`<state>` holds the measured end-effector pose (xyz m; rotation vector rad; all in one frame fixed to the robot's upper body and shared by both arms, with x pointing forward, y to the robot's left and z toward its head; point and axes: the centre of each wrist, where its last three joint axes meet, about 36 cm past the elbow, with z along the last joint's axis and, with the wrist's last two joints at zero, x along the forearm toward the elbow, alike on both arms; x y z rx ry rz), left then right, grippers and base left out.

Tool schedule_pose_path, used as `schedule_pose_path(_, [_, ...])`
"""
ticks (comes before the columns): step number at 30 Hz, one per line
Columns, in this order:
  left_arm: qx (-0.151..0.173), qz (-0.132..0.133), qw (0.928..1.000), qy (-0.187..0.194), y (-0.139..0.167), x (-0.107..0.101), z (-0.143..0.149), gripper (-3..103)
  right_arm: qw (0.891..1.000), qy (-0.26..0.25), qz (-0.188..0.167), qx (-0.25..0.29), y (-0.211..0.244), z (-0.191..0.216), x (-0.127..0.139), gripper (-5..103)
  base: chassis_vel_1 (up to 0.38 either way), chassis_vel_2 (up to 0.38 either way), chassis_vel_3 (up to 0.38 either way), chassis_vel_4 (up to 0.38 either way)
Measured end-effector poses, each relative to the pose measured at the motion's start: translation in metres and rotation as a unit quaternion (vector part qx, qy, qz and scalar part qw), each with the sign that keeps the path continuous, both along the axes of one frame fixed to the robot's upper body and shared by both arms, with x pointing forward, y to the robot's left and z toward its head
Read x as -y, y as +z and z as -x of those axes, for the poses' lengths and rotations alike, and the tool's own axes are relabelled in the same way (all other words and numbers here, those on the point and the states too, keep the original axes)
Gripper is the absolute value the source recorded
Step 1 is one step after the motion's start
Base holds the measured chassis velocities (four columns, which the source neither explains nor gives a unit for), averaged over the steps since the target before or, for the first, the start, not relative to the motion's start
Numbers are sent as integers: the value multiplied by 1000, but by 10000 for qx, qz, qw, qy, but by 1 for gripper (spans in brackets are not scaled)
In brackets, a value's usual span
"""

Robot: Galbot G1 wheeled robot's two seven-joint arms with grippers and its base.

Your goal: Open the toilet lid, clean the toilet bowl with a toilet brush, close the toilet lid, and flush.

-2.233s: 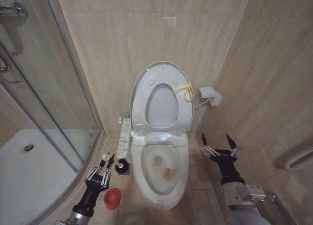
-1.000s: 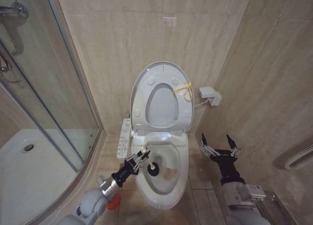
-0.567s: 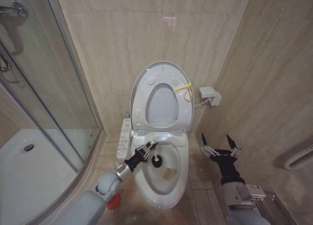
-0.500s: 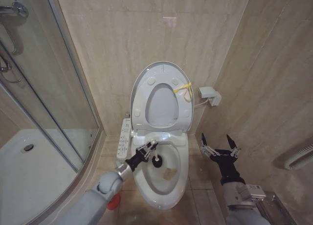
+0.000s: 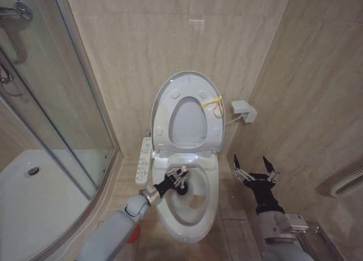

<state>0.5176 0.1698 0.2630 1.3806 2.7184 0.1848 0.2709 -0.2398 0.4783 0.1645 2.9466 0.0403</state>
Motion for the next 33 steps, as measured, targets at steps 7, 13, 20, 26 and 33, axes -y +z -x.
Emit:
schedule_pose_path(7, [-71, -87, 9999, -21, -12, 6, 0, 19, 10000, 0, 0, 0, 0, 0, 0, 100, 0, 0, 0, 0])
schedule_pose_path(13, [-154, -146, 9997, 100, -29, 2, 0, 19, 10000, 0, 0, 0, 0, 0, 0, 100, 0, 0, 0, 0])
schedule_pose_path(20, [40, 179, 9998, 32, -5, 23, 7, 19, 10000, 0, 0, 0, 0, 0, 0, 100, 0, 0, 0, 0])
schedule_pose_path(26, [126, 447, 9989, -115, 13, 39, 25, 19, 10000, 0, 0, 0, 0, 0, 0, 100, 0, 0, 0, 0])
schedule_pose_path(33, [200, 720, 9967, -303, 31, 56, 36, 19, 10000, 0, 0, 0, 0, 0, 0, 100, 0, 0, 0, 0])
